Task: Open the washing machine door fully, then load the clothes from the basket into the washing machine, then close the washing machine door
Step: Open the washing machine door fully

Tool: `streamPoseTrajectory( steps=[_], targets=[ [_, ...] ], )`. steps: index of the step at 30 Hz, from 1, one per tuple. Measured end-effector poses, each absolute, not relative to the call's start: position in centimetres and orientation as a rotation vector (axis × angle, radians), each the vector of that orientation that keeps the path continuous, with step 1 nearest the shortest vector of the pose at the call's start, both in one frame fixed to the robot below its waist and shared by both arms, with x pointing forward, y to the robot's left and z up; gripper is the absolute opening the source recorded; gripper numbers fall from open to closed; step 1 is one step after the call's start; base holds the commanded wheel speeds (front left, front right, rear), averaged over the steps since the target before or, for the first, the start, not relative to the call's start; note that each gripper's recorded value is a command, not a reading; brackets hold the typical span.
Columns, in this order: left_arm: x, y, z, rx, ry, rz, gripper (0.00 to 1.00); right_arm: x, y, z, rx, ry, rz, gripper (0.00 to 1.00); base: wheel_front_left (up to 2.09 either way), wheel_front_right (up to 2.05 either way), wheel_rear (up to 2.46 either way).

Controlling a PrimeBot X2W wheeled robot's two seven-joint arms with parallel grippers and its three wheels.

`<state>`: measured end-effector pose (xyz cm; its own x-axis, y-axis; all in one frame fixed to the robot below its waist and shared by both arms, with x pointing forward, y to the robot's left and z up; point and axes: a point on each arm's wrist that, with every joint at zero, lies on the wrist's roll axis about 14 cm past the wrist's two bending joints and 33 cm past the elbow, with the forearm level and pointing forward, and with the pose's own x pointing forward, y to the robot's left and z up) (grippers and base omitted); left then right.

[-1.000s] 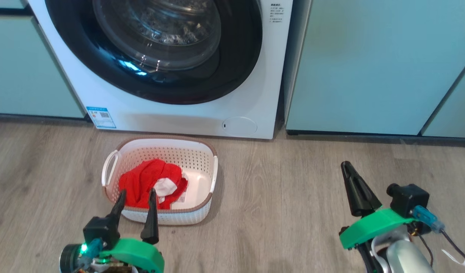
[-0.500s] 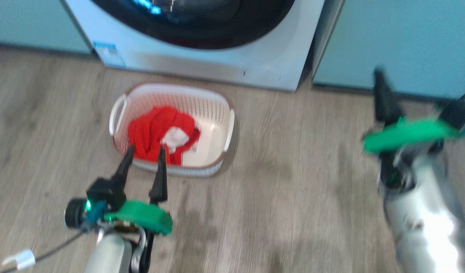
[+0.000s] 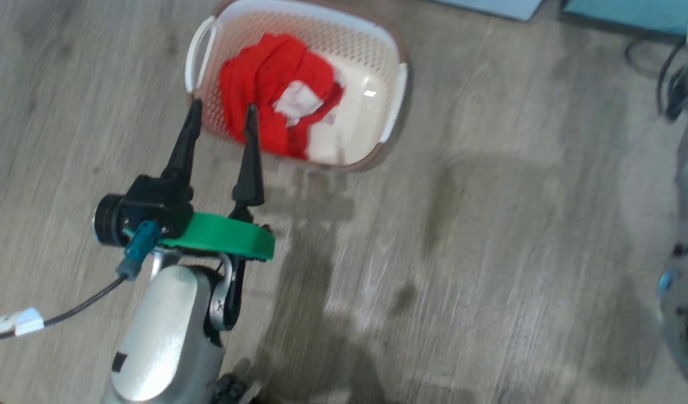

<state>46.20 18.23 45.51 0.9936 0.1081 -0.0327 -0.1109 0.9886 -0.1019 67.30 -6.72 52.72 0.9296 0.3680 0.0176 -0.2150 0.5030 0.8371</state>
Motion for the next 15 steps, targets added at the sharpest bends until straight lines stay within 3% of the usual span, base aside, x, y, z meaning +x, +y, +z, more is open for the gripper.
streamPoseTrajectory(
  steps=[8, 15],
  targets=[
    [46.4, 19.3, 44.0, -0.082, 0.064, 0.147, 1.0, 72.3, -3.4, 53.5, 1.025, 0.214, 0.413, 0.0, 0.0, 0.0, 0.0],
    [46.1, 19.8, 43.7, -0.086, 0.079, 0.168, 1.0, 73.6, -2.8, 53.4, 1.04, 0.221, 0.402, 0.0, 0.0, 0.0, 0.0]
  ],
)
